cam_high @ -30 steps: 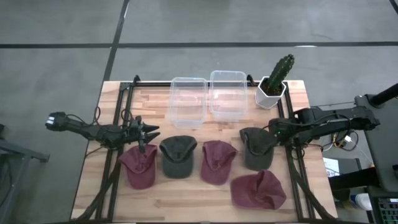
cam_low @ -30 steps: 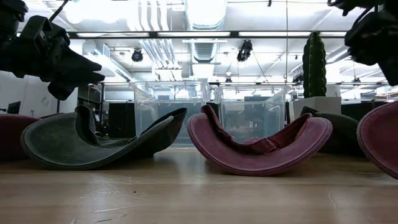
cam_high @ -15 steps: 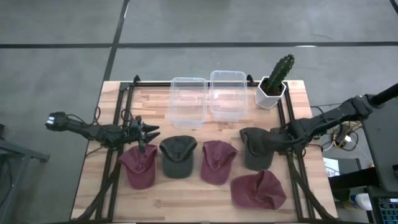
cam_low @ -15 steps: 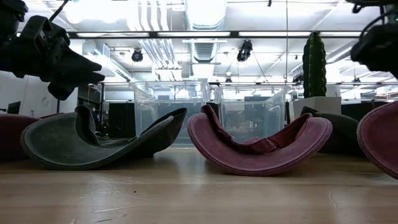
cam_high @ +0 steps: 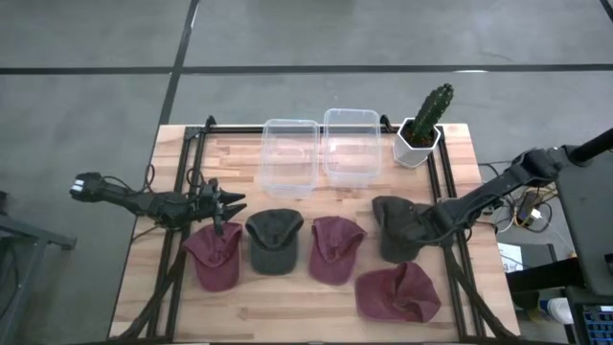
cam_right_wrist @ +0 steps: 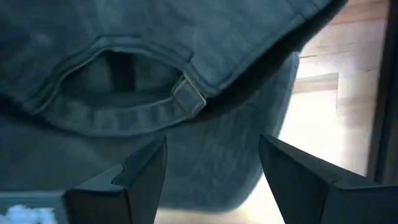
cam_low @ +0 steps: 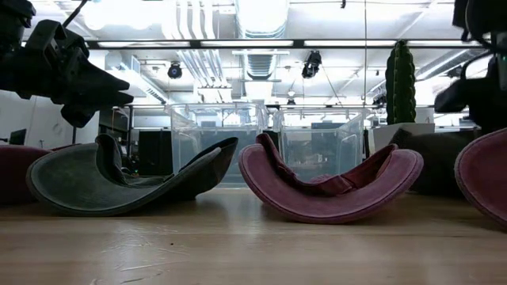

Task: Pick & Place hat
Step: Put the right black cap into the left transparent bin

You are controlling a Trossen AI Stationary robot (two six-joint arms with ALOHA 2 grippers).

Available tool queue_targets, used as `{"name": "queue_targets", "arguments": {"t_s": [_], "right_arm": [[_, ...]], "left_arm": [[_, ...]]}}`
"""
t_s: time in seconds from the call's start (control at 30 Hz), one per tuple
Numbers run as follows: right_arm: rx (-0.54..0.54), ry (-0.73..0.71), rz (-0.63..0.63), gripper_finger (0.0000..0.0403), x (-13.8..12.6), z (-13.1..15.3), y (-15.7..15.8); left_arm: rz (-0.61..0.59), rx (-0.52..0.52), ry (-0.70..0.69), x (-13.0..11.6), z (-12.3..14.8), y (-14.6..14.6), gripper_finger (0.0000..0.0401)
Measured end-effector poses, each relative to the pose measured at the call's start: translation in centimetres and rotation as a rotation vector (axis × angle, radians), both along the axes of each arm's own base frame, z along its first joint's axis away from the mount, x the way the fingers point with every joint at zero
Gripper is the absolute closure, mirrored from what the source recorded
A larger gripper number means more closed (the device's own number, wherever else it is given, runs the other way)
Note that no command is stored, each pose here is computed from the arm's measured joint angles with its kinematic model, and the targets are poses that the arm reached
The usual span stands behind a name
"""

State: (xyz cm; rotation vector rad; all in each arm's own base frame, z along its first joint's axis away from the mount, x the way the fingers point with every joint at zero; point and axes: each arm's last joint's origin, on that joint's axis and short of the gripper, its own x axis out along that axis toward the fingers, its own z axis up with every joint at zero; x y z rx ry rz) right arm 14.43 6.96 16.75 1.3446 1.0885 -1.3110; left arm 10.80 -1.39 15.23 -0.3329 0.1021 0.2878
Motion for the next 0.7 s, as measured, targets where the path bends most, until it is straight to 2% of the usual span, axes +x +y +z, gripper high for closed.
{"name": "queue_targets", "arguments": {"t_s": [0.17,0.4,0.57,0.7], "right_arm": [[0.023,-0.048,0.003,0.0154,0.7,-0.7,0.3],[0.086,-0.105,0.074,0.0154,1.2,0.9,1.5],[0.137,-0.069,0.085,0.0158,0.6,1.9,2.9],[0.108,0.002,0.059,0.0163,-0.5,2.1,3.6]], "left_arm": [[0.0,0.0,0.0,0.0,0.0,0.0,0.0245],[0.0,0.0,0.0,0.0,0.0,0.0,0.0245],[0.0,0.0,0.0,0.0,0.0,0.0,0.0245],[0.0,0.0,0.0,0.0,0.0,0.0,0.0245]]}}
